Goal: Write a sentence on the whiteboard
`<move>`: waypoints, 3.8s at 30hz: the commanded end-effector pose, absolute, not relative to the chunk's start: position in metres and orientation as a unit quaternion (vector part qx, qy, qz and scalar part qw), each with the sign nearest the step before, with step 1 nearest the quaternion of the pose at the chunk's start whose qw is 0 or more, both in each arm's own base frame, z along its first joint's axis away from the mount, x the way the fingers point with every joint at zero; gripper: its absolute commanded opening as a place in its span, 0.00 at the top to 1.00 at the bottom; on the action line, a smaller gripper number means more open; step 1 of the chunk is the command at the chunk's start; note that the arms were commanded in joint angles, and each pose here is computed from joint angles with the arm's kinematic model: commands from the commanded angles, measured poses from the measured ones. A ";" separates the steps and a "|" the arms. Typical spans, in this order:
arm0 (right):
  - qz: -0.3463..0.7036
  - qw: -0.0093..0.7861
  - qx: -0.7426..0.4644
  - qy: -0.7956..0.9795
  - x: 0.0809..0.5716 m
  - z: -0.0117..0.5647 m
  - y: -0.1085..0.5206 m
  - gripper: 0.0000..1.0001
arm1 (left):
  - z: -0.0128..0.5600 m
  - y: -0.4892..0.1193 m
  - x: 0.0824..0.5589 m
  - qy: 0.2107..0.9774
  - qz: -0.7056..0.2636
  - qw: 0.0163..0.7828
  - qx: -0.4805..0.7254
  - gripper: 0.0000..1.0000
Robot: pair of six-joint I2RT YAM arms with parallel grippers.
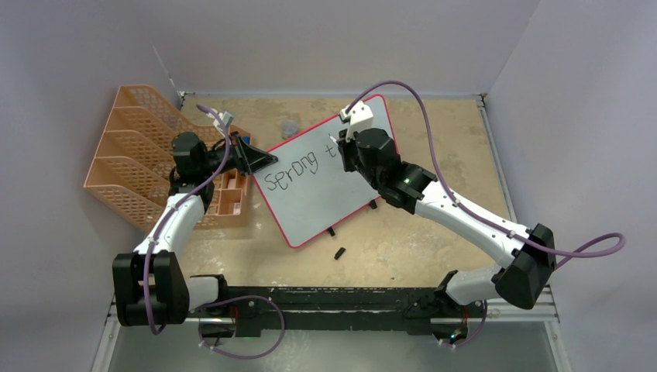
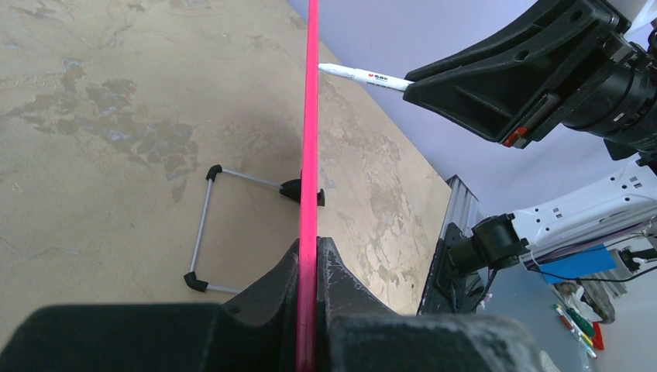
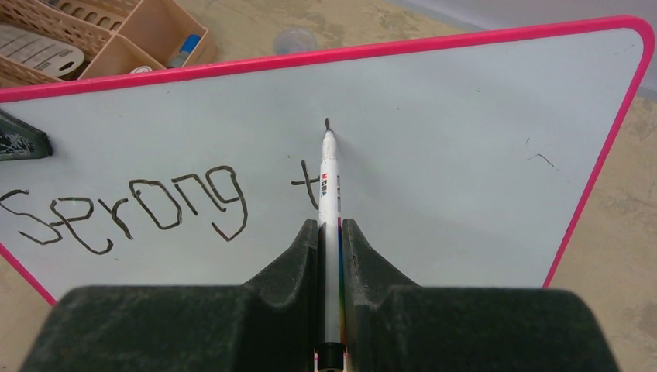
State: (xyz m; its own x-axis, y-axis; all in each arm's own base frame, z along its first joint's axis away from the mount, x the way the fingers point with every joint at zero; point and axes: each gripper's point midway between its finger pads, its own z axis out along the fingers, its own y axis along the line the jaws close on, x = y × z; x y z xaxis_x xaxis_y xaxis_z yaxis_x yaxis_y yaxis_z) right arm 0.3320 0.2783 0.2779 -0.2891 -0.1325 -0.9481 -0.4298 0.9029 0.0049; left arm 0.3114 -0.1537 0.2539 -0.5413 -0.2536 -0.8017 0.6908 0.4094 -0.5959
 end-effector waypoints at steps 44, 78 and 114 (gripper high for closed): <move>0.166 0.574 -0.158 0.786 0.317 0.294 0.270 1.00 | 0.255 -0.163 0.303 0.698 -0.531 0.441 0.191 1.00; 0.128 0.576 -0.141 0.795 0.333 0.280 0.262 1.00 | 0.256 -0.163 0.303 0.697 -0.531 0.442 0.193 1.00; 0.129 0.538 -0.145 0.820 0.313 0.258 0.249 1.00 | 0.256 -0.163 0.303 0.697 -0.530 0.443 0.191 1.00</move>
